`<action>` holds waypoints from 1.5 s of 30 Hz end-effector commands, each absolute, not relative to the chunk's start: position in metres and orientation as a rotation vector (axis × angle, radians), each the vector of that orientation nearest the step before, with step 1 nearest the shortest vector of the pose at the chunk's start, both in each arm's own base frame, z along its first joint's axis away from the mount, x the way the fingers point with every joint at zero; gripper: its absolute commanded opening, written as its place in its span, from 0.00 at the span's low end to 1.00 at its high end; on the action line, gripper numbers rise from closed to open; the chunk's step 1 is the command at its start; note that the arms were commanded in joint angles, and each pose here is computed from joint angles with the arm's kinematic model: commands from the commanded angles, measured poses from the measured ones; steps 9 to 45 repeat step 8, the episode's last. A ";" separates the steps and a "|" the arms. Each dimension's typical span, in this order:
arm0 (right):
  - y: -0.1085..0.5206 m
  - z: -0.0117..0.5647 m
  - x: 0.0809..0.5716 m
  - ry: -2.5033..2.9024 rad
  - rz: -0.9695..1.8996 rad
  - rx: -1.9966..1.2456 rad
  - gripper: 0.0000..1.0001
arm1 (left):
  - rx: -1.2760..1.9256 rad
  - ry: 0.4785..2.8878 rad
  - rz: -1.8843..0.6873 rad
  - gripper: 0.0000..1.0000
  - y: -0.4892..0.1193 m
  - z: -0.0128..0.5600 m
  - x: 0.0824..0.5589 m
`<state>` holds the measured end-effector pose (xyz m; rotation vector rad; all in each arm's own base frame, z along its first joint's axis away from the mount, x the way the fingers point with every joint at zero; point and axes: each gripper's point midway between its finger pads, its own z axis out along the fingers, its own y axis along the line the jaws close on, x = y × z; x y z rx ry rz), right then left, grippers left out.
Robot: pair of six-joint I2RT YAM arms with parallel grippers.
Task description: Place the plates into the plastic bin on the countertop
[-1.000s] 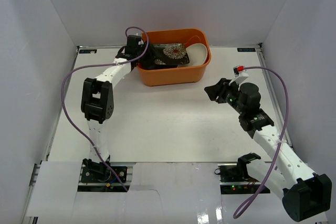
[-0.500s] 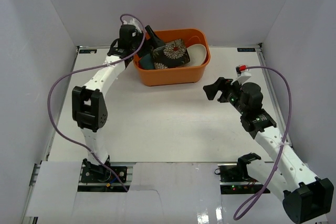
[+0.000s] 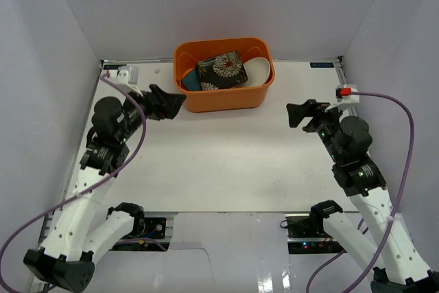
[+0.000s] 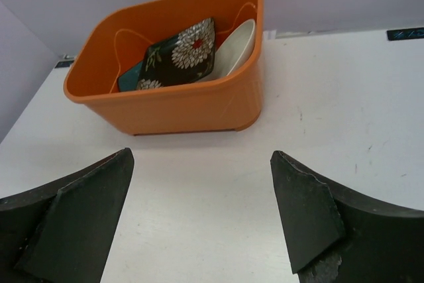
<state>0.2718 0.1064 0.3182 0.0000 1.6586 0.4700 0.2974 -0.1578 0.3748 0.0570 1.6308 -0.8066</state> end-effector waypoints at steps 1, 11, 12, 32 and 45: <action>0.083 0.330 0.260 1.577 0.387 0.056 0.90 | 0.064 1.743 -0.732 0.98 -0.141 0.318 0.265; 0.079 0.336 0.248 1.523 0.410 0.068 0.90 | 0.082 1.687 -0.741 0.98 -0.131 0.302 0.227; 0.079 0.336 0.248 1.523 0.410 0.068 0.90 | 0.082 1.687 -0.741 0.98 -0.131 0.302 0.227; 0.079 0.336 0.248 1.523 0.410 0.068 0.90 | 0.082 1.687 -0.741 0.98 -0.131 0.302 0.227; 0.079 0.336 0.248 1.523 0.410 0.068 0.90 | 0.082 1.687 -0.741 0.98 -0.131 0.302 0.227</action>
